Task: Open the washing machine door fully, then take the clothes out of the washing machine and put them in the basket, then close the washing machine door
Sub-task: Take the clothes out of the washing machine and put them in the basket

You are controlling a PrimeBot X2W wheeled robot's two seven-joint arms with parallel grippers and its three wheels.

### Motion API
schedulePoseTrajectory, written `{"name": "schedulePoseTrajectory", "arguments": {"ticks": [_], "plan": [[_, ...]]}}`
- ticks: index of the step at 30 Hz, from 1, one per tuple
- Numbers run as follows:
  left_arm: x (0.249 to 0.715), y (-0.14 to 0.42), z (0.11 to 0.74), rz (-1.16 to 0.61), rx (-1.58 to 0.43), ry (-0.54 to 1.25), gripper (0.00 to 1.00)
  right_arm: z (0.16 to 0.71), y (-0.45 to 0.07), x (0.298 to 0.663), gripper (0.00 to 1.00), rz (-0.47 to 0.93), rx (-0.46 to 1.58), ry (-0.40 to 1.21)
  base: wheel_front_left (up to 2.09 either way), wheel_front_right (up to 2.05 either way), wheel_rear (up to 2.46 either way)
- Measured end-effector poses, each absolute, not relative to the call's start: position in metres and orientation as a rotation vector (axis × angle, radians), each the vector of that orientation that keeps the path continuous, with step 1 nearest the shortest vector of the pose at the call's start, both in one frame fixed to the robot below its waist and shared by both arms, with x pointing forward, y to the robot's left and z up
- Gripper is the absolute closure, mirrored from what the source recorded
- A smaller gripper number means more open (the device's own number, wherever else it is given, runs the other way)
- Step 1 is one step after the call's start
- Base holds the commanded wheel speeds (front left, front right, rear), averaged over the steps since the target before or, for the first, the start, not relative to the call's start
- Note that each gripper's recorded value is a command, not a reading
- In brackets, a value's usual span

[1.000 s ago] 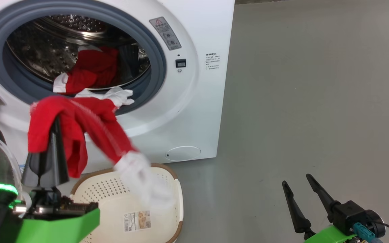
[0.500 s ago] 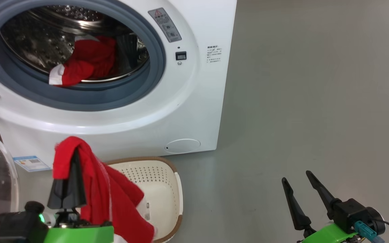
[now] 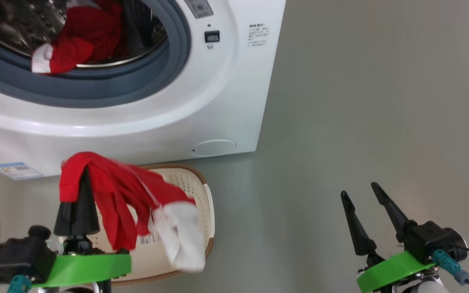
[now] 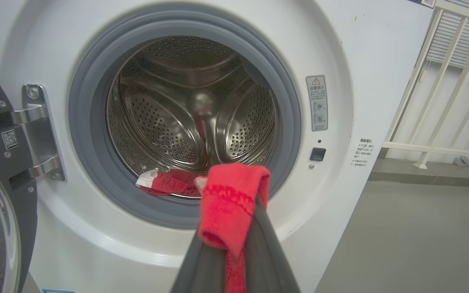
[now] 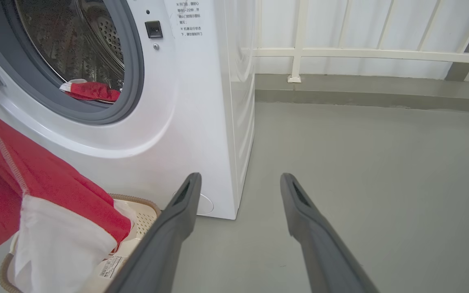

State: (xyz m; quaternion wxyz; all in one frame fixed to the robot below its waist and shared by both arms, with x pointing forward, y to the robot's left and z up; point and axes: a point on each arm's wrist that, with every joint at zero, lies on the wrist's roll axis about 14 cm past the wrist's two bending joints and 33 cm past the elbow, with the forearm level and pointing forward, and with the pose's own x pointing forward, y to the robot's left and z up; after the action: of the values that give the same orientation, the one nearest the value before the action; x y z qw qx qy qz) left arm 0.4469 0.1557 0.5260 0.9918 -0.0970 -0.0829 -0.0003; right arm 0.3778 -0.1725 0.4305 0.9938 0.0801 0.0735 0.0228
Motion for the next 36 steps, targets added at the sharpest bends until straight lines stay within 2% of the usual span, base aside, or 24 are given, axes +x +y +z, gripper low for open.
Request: {"name": "schedulePoseTrajectory", "arguments": {"ticks": [4, 24, 36], "plan": [[0.453, 0.154, 0.499, -0.002, -0.205, -0.097, 1.00, 0.426, -0.174, 0.384, 0.00, 0.041, 0.158, 0.156, 0.00, 0.00, 0.00], [0.463, 0.131, 0.299, -0.007, -0.284, 0.471, 1.00, 0.391, -0.184, 0.423, 0.00, 0.019, 0.139, 0.212, 0.00, 0.00, 0.00], [0.445, 0.113, 0.231, -0.020, -0.330, 0.697, 1.00, 0.371, -0.191, 0.429, 0.00, 0.002, 0.128, 0.253, 0.00, 0.00, 0.00]]}}
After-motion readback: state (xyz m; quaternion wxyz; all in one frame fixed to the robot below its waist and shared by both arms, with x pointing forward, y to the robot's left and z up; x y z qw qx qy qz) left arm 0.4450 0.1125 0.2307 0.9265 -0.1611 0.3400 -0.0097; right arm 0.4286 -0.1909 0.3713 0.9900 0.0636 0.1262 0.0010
